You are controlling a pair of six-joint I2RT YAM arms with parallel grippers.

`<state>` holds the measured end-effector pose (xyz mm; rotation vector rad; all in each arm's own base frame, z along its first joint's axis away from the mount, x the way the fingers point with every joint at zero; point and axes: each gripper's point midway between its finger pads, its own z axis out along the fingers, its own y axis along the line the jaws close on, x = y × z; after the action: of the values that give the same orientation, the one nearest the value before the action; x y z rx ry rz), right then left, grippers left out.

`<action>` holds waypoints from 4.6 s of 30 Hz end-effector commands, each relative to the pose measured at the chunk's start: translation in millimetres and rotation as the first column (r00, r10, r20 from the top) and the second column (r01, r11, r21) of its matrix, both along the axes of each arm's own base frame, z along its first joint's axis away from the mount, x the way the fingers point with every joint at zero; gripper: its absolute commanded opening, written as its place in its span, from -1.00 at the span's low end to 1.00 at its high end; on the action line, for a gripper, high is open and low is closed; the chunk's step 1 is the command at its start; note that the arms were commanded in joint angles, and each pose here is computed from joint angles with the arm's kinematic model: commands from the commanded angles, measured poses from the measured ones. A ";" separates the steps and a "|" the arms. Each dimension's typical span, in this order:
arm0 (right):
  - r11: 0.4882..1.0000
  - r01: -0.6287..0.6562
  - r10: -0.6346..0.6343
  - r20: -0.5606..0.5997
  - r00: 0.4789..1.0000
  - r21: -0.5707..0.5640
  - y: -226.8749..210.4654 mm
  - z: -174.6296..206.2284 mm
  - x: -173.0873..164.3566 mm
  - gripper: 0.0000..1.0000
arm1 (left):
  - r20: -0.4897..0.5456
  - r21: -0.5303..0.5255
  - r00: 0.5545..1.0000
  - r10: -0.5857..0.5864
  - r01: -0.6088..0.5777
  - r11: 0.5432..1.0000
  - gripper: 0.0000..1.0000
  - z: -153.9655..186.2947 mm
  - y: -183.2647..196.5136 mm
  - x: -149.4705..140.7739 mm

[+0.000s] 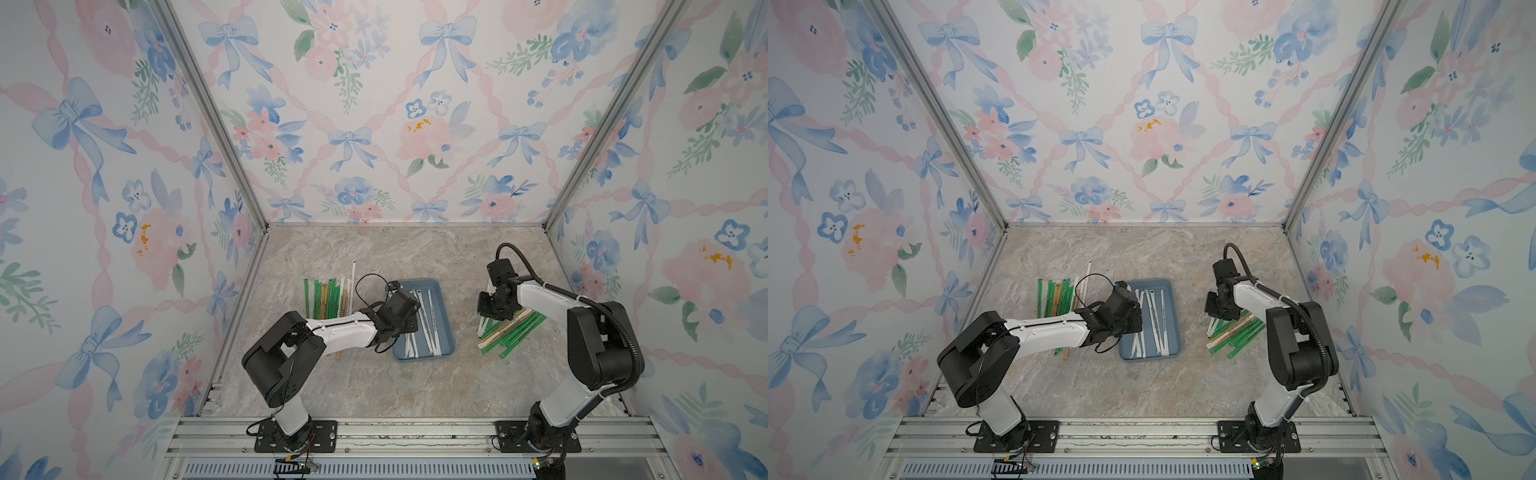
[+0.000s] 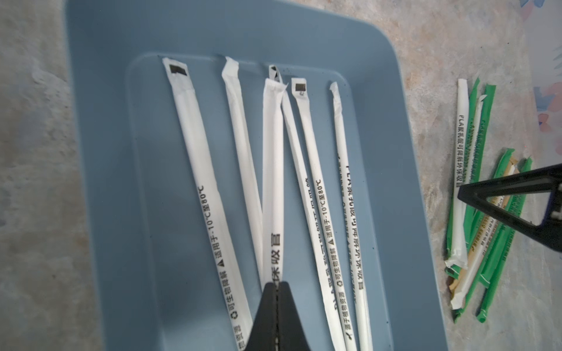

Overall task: Put the straws into the storage box
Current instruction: Place the straw in the storage box, then pick up the straw from the center of the board, then place the straw in the storage box, then pick up the straw from the center of the board.

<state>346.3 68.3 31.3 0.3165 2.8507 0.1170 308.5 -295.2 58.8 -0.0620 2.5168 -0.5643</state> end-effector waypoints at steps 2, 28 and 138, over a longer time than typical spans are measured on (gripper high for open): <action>1.000 -0.010 0.010 0.015 1.000 0.005 2.2 3.5 7.3 -0.45 | 0.010 0.000 1.000 0.021 -0.021 1.000 -0.85 2.2 -0.1 3.6; 0.998 -0.063 0.062 -0.032 0.998 -0.024 9.3 -6.7 14.0 -0.54 | 0.088 0.027 0.995 0.039 -0.041 0.999 -0.04 20.4 11.0 9.8; 0.984 -0.177 0.172 0.129 0.977 0.032 76.4 66.5 -26.9 -0.49 | 0.056 0.367 0.981 0.187 -0.194 0.910 -0.44 -42.4 183.2 91.1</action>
<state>324.9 156.5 98.0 0.0520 2.7413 0.2628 403.2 -112.2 25.7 -0.1861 2.4857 -0.0263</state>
